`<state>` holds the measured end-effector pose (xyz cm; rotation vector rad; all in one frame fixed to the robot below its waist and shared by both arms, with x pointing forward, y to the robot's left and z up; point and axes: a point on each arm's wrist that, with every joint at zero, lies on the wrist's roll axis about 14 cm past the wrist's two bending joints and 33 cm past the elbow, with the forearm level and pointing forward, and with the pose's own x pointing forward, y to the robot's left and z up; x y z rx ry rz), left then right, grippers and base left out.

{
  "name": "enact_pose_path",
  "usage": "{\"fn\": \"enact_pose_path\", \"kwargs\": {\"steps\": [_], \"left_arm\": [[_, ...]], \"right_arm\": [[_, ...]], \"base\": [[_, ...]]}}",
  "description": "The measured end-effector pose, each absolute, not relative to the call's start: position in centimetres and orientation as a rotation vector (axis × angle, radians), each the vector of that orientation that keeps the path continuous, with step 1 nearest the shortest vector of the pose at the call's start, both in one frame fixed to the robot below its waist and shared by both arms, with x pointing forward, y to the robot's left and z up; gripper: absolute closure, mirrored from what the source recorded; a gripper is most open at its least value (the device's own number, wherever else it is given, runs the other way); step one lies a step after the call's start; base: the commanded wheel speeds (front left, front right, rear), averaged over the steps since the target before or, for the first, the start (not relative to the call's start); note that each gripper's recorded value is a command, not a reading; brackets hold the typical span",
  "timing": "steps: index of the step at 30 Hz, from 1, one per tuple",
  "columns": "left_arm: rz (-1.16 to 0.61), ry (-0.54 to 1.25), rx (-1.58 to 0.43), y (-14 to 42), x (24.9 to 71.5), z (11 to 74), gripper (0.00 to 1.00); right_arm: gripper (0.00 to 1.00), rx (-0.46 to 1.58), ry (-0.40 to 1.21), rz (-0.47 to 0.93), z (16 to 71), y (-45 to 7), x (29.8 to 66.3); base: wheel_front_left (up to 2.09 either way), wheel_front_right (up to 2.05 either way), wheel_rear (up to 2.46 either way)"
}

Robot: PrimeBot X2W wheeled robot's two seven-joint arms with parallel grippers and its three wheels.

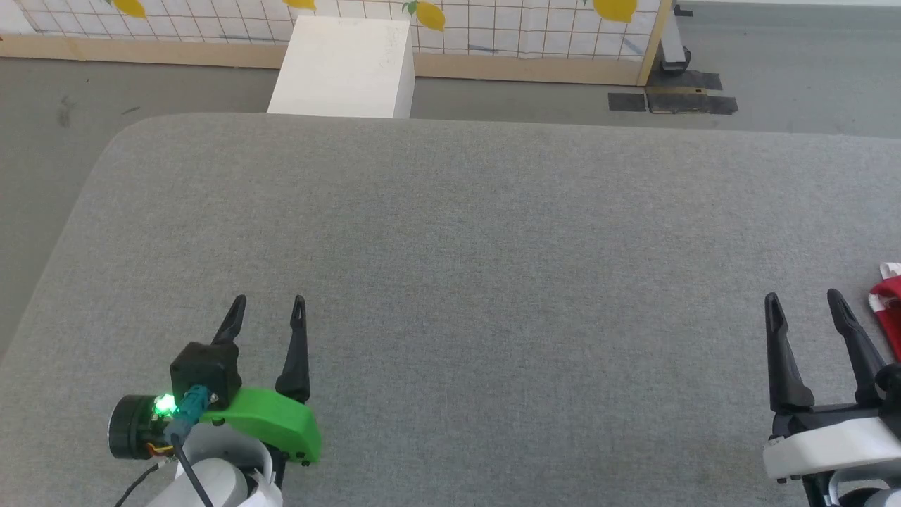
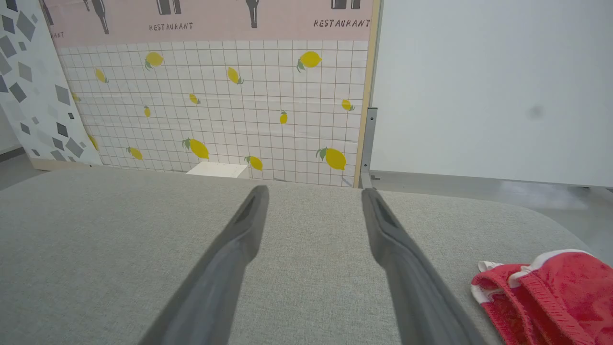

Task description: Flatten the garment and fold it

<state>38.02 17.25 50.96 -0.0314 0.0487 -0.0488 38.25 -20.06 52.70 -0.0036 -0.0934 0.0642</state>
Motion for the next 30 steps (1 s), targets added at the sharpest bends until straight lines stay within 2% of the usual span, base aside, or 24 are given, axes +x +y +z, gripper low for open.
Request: {"fn": "enact_pose_path", "kwargs": {"steps": [8, 9, 30], "left_arm": [[-0.057, 0.045, -0.038, 17.0, 38.0, 51.1, 0.0], [-0.059, 0.043, -0.04, 17.0, 38.0, 51.2, 1.0], [-0.076, -0.005, -0.056, 16.3, 38.6, 52.6, 1.0]], "right_arm": [[0.0, -0.003, -0.09, 0.063, 52.7, -20.1, 38.2], [1.0, -0.003, -0.091, 0.063, 52.7, -20.1, 38.2], [1.0, 0.0, -0.08, 0.066, 52.7, -19.8, 37.9]], "base": [[0.0, 0.0, 0.0], [0.0, 0.0, 0.0], [0.0, 0.0, 0.0]]}}
